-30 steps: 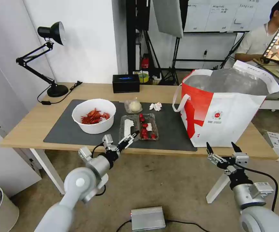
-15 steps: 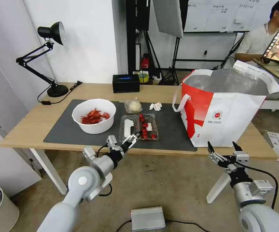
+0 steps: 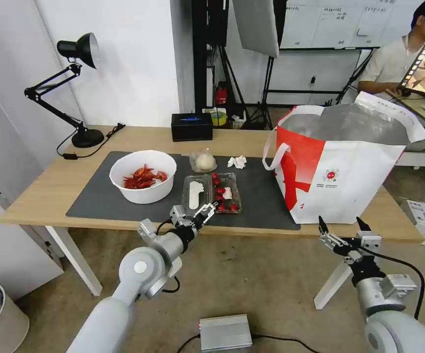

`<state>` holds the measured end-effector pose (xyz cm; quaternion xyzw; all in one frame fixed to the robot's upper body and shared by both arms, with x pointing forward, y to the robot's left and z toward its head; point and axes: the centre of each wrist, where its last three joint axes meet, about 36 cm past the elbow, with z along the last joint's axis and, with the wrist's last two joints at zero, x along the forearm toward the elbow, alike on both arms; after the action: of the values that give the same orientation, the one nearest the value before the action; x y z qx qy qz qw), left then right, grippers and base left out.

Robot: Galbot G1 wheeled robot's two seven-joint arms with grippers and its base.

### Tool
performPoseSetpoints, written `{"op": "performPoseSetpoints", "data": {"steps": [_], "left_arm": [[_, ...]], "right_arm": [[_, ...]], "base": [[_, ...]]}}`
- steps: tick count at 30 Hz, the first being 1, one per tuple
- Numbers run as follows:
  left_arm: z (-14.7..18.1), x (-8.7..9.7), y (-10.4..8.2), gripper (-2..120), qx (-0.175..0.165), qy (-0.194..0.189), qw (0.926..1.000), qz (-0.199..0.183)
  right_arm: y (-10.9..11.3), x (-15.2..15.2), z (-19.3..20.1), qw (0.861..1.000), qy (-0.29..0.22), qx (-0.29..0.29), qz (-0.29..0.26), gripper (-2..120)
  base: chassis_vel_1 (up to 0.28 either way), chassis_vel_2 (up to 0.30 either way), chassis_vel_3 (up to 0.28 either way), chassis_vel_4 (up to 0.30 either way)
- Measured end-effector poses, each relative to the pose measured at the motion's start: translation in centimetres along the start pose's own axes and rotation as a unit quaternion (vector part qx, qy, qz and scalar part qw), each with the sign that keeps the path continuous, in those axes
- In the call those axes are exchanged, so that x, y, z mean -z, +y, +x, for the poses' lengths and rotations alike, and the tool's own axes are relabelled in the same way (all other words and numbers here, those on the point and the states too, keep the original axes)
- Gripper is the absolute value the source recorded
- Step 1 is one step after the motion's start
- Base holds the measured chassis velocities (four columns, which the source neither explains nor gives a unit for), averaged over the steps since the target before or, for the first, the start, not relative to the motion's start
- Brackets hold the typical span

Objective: Pick up the trash from the table and place it into the takeout bag.

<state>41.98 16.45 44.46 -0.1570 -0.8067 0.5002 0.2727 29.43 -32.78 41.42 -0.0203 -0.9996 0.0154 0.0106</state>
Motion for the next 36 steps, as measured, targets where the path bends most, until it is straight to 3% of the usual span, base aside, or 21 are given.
{"op": "performPoseSetpoints", "data": {"steps": [11,23,29,36], "left_arm": [[-1.1,-0.6,-0.7,100,0.016,-0.027,0.9995,-0.004],[-0.9,-0.7,-0.2,100,0.019,-0.045,0.998,-0.039],[-0.4,-0.5,-0.1,100,0.007,-0.063,0.9954,-0.072],[-0.6,-0.4,-0.2,100,-0.018,-0.075,0.9939,-0.08]], "right_arm": [[0.0,-0.5,0.0,1.0,0.003,-0.004,-0.002,100],[0.1,-1.0,0.1,1.0,0.007,-0.006,-0.006,100],[0.2,-1.4,0.1,1.0,0.01,-0.005,-0.009,100],[0.3,-1.5,0.2,1.0,0.011,-0.005,-0.011,100]], "base": [[0.0,0.0,0.0,0.0],[0.0,0.0,0.0,0.0],[0.0,0.0,0.0,0.0],[0.0,0.0,0.0,0.0]]}}
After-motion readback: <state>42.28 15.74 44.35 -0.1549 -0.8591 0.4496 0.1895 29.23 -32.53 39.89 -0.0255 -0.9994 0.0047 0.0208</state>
